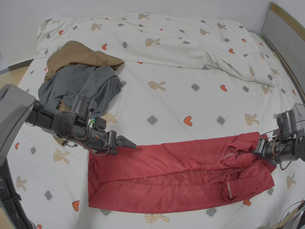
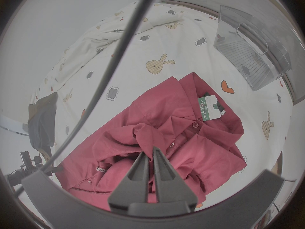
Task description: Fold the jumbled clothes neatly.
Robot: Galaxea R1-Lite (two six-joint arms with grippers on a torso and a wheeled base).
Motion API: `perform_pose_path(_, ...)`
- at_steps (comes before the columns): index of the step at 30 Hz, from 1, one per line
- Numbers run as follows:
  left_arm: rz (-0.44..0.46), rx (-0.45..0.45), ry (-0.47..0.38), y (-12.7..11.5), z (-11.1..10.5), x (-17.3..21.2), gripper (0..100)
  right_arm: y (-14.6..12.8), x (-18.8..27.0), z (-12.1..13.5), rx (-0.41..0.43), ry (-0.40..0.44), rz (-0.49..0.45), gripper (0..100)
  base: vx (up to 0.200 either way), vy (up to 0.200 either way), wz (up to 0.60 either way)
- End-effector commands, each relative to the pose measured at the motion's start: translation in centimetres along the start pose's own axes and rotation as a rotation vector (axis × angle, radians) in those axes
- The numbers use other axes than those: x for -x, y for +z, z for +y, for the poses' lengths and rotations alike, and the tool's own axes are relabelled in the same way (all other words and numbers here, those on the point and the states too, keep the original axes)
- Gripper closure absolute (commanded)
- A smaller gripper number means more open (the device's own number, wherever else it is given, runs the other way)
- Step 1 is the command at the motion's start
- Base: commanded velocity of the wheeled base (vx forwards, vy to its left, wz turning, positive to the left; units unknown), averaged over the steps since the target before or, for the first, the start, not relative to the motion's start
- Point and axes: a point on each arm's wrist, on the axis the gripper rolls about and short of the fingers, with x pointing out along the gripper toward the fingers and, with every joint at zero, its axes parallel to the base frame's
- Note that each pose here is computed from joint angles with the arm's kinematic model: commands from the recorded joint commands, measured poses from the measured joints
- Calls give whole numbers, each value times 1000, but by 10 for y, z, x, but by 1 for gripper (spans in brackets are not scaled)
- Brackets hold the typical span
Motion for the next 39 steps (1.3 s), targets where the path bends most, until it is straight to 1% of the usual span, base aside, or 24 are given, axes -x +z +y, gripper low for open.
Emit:
perform_pose_path(1,7,49,25,2,22,-5,0,4,-15,-2,-14,-37,24,100,0,0,0)
perform_pose_path(4,0,49,26,2,21,-1,0,8,-21,-3,-29,-50,25,100,0,0,0)
perform_pose_path(9,-9,41,24,2,17,5,0,7,-21,-4,-22,-53,26,100,0,0,0)
perform_pose_path(10,-9,41,24,1,16,6,0,7,-21,-4,-16,-53,27,0,0,0,0)
perform_pose_path(16,-11,38,23,0,15,8,0,9,-15,-2,-21,-39,4,0,0,0,0)
perform_pose_path(17,-9,39,24,-1,15,8,0,12,1,0,-26,-3,-44,0,0,0,0)
perform_pose_path(20,-8,37,22,-1,14,8,0,15,31,4,-24,76,-119,0,0,0,0)
perform_pose_path(22,-10,35,22,-1,13,9,0,15,43,3,-25,103,-139,0,0,0,0)
perform_pose_path(23,-14,33,21,-1,12,10,0,7,55,6,-3,162,-131,0,0,0,0)
perform_pose_path(24,-14,31,20,-1,11,11,0,1,59,6,11,191,-106,0,0,0,0)
perform_pose_path(25,-14,31,20,-1,11,11,0,1,59,6,11,191,-106,0,0,0,0)
perform_pose_path(26,-15,28,19,-2,9,12,0,-10,61,8,43,240,-50,0,0,0,0)
perform_pose_path(27,-17,23,17,-2,8,13,0,-14,60,9,52,256,-26,0,0,0,0)
perform_pose_path(28,-16,21,16,-3,6,14,0,-21,58,9,69,281,18,0,0,0,0)
perform_pose_path(31,-13,11,10,-6,1,15,0,-26,50,12,84,321,97,0,0,0,0)
perform_pose_path(32,-14,7,8,-6,-1,16,0,-26,42,14,86,318,137,0,0,0,0)
perform_pose_path(34,-15,8,8,-6,-1,16,0,-26,38,14,85,315,152,0,0,0,0)
perform_pose_path(35,-18,0,4,-8,-6,20,0,-27,17,19,88,283,215,0,0,0,0)
perform_pose_path(37,-20,-4,2,-9,-8,21,0,-29,2,21,90,250,251,0,0,0,0)
perform_pose_path(38,-21,-5,1,-9,-8,22,0,-29,1,21,92,248,253,0,0,0,0)
perform_pose_path(39,-20,-7,0,-9,-10,22,0,-29,-12,21,86,220,281,0,0,0,0)
